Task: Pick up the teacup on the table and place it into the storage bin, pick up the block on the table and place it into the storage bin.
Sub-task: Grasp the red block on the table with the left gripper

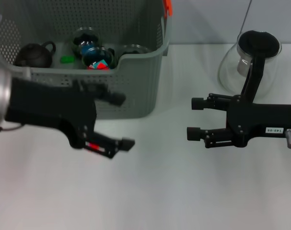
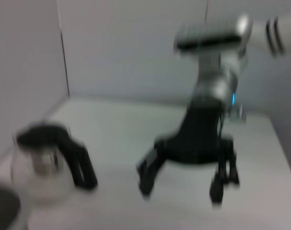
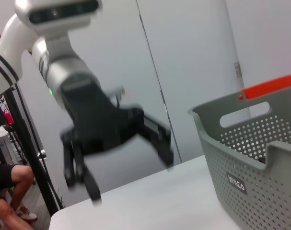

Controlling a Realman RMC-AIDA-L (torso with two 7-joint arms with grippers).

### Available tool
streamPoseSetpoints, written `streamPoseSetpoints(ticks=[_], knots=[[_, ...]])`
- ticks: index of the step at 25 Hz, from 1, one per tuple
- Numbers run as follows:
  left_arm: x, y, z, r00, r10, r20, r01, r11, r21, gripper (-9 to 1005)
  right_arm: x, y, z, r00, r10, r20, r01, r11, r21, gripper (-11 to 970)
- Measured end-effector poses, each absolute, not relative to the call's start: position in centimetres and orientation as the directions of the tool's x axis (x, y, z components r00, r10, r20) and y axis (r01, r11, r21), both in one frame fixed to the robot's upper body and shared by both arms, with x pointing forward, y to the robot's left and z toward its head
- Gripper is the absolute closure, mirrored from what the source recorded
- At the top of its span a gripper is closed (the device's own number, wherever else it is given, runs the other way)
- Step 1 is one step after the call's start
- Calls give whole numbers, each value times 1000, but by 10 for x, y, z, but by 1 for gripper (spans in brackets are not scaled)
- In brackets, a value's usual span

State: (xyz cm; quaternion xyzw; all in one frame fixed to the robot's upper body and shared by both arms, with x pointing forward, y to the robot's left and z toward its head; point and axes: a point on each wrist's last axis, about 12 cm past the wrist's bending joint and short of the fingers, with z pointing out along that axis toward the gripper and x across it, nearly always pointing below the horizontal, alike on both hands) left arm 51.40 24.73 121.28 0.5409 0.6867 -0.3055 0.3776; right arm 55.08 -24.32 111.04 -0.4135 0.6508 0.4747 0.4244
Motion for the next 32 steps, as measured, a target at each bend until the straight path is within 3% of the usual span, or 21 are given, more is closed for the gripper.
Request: streamPoseSetpoints(ticks=[7, 18, 32], knots=[[542, 231, 1166, -218, 702, -678, 946, 322, 29, 47, 551, -243, 1109, -309, -134, -941, -936, 219, 276, 14], [557, 208, 1137, -302, 845, -442, 921, 378, 93, 49, 550, -244, 1107, -333, -128, -934, -926, 231, 298, 14], [575, 196, 1122, -427, 836, -346, 868, 486, 103, 53, 551, -244, 1105, -333, -130, -934, -924, 244, 296, 14]])
